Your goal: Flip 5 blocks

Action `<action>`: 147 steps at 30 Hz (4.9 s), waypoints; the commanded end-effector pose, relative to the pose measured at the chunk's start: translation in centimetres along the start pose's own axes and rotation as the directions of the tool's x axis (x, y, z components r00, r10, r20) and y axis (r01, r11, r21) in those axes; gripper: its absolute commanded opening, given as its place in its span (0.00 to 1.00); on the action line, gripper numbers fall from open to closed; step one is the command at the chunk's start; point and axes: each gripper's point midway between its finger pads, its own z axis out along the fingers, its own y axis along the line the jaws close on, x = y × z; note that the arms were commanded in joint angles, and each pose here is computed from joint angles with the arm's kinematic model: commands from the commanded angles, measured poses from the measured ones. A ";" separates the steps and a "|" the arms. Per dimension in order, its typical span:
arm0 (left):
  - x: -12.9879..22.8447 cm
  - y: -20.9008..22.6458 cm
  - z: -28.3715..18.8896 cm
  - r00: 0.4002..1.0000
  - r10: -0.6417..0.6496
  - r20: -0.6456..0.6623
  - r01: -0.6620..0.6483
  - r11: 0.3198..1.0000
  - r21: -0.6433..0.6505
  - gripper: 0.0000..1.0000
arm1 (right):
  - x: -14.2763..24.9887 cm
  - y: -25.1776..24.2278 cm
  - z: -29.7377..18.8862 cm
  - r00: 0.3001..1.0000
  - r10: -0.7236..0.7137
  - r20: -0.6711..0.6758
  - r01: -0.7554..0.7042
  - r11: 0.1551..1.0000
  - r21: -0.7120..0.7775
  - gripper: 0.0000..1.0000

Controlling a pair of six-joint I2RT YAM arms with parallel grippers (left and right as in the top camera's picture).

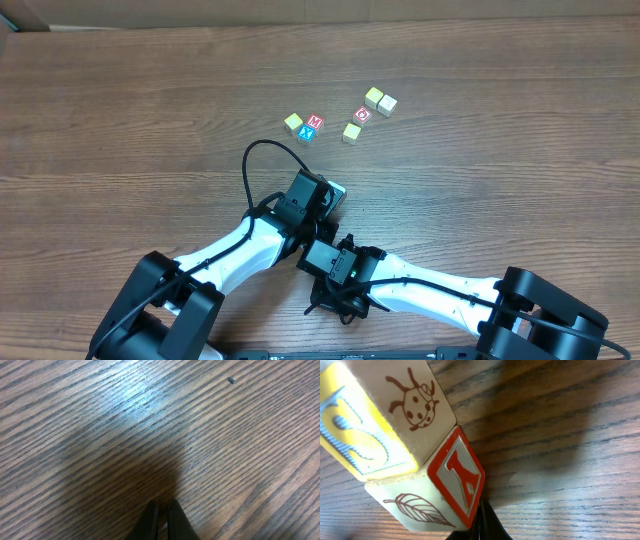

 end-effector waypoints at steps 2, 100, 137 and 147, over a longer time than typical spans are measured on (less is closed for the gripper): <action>2.9 1.7 1.3 0.996 -0.027 -0.081 0.020 0.997 -0.080 0.04 | -0.2 1.3 -1.0 0.999 -0.015 0.028 0.016 0.999 -0.041 0.04; 1.0 11.3 -36.9 0.580 -0.442 0.684 0.714 0.680 -0.167 0.04 | -20.7 -12.3 -29.5 0.881 0.140 0.452 -0.079 0.986 -0.149 0.12; 10.5 5.0 -38.6 0.672 -0.384 0.633 0.644 0.725 -0.244 1.00 | 2.0 -19.3 -38.1 0.593 0.175 0.786 0.073 0.960 -0.269 1.00; 11.1 4.8 -38.2 0.682 -0.402 0.611 0.647 0.720 -0.250 1.00 | 2.0 -19.4 -38.0 0.593 0.175 0.786 0.073 0.960 -0.269 1.00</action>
